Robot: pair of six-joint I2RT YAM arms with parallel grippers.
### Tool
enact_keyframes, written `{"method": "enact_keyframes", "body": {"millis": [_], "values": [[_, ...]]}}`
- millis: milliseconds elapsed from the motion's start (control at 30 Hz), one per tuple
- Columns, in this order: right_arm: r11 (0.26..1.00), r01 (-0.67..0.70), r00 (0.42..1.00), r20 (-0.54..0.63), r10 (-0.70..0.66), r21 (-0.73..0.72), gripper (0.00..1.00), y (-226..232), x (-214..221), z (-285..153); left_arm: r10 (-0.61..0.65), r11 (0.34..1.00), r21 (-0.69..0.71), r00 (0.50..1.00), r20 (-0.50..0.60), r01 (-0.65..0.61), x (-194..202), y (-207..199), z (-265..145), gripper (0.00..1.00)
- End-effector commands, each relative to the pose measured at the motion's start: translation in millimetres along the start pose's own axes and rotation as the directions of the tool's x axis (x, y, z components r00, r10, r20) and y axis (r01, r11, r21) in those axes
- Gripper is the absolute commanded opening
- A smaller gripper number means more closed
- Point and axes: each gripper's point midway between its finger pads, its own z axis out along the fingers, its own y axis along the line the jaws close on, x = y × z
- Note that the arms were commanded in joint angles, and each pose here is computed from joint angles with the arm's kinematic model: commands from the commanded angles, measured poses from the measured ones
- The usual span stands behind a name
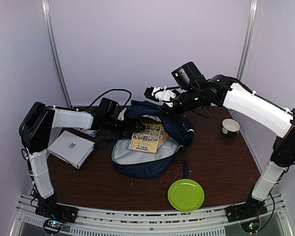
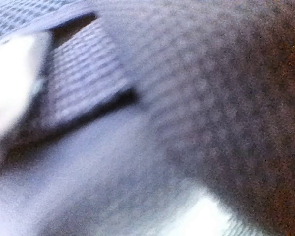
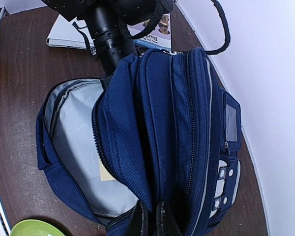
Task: Pack the student bag
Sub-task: Place the book in the largest pocket of the bag, then adjust the book in the largest pocket of the bag.
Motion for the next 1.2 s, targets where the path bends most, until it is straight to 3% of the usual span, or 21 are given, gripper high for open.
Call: {"method": "enact_keyframes", "body": {"millis": [0, 267, 400, 533, 667, 800, 933, 1067, 1167], "values": [[0.999, 0.015, 0.987, 0.156, -0.021, 0.042, 0.00, -6.5, -37.5, -40.3, 0.028, 0.997, -0.079, 0.998, 0.062, -0.023, -4.6, 6.8, -13.6, 0.98], [0.999, 0.012, 0.987, 0.159, -0.016, 0.031, 0.00, -5.0, -39.4, -37.8, 0.016, 0.976, -0.217, 0.992, 0.125, 0.011, 25.9, 4.8, -65.7, 0.98], [0.999, 0.009, 0.988, 0.157, -0.015, 0.034, 0.00, -6.9, -40.1, -37.2, 0.128, 0.955, -0.283, 0.985, 0.115, -0.091, 48.8, -14.6, -85.5, 0.98], [0.999, 0.010, 0.987, 0.158, -0.016, 0.033, 0.00, -7.5, -41.3, -37.2, 0.228, 0.937, -0.279, 0.973, 0.039, -0.208, 90.9, -30.7, -73.8, 0.92], [1.000, 0.006, 0.987, 0.162, -0.010, 0.026, 0.00, -7.5, -44.0, -37.4, 0.210, 0.965, -0.165, 0.977, 0.029, -0.203, 121.1, -40.4, -48.1, 0.65], [1.000, 0.008, 0.987, 0.161, -0.011, 0.023, 0.00, -6.4, -44.2, -38.0, 0.215, 0.970, -0.121, 0.977, 0.008, -0.212, 130.9, -48.7, -28.2, 0.14], [1.000, 0.007, 0.987, 0.160, -0.011, 0.024, 0.00, -6.4, -43.2, -38.2, 0.181, 0.973, -0.144, 0.983, 0.010, -0.178, 132.1, -39.7, -14.5, 0.03], [1.000, 0.006, 0.987, 0.157, -0.008, 0.015, 0.00, -4.0, -41.9, -37.2, 0.158, 0.943, -0.295, 0.987, -0.014, -0.156, 126.3, -8.7, -1.6, 0.01], [1.000, 0.005, 0.988, 0.153, -0.008, 0.017, 0.00, -3.9, -40.4, -37.0, 0.146, 0.936, -0.327, 0.989, 0.016, -0.133, 119.5, 0.8, 7.7, 0.01]]}}
